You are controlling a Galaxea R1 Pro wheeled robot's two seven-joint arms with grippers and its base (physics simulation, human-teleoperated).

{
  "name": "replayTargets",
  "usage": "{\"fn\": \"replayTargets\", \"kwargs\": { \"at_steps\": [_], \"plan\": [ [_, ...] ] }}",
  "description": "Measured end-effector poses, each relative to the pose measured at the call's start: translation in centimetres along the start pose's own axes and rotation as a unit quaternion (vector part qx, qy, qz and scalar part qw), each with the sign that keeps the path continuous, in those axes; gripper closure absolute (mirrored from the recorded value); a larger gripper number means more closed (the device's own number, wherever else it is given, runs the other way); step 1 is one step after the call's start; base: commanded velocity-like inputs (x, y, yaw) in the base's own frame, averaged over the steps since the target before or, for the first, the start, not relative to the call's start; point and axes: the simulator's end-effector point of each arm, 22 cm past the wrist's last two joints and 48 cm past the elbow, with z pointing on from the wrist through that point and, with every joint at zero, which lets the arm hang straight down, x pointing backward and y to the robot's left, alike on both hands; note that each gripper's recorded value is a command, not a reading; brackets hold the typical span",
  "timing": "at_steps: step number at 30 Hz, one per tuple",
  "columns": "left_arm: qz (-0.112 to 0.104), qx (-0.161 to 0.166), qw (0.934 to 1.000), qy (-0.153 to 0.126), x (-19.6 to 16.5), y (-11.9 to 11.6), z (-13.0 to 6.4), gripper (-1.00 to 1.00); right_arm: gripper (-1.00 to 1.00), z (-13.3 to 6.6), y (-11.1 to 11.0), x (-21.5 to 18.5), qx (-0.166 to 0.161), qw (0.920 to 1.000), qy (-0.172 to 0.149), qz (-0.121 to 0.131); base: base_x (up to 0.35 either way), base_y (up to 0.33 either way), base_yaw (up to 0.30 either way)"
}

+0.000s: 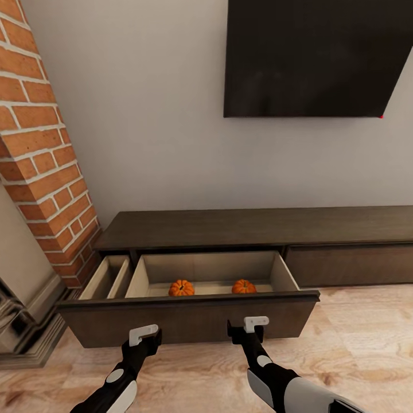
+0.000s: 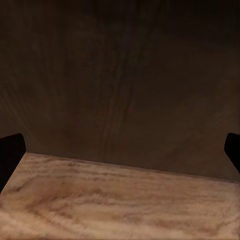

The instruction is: Place each of the two pumpkins and all three candles from the living room inside a cabinet in the living room (use any cabinet), then make sure every cabinet is closed, and position the cauldron so it is next to a table in the living room.

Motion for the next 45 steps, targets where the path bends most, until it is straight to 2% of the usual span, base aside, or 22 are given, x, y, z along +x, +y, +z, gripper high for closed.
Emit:
{"fn": "replayTargets", "kwargs": {
  "at_steps": [7, 18, 24, 35, 45],
  "plan": [
    [0.000, -0.001, 0.9999, 0.010, 1.1, 0.2, 0.3, -1.00, -1.00, 0.3, -0.1, 1.2, 0.000, 0.9999, 0.010, 0.001, 0.000, 0.000, 0.000],
    [0.002, 0.000, 0.9999, 0.010, 1.1, 0.1, 0.3, -1.00, -1.00, 0.3, -0.1, 1.2, 0.000, 0.9999, 0.010, 0.001, 0.000, 0.000, 0.000],
    [0.009, 0.007, 0.9999, 0.013, 1.4, -0.5, 0.2, -1.00, -1.00, 0.3, -0.1, 1.2, 0.000, 0.9999, 0.010, 0.001, 0.002, 0.000, 0.000],
    [0.020, 0.016, 0.9996, 0.015, 1.8, -1.2, 0.0, -1.00, -1.00, 0.2, 0.0, 1.2, 0.000, 0.9999, 0.010, 0.001, 0.160, 0.000, 0.000],
    [0.021, 0.016, 0.9996, 0.015, 1.8, -1.1, 0.0, -1.00, -1.00, 0.3, -0.1, 1.2, 0.001, 0.9999, 0.010, 0.002, 0.090, 0.011, 0.000]
  ]
}}
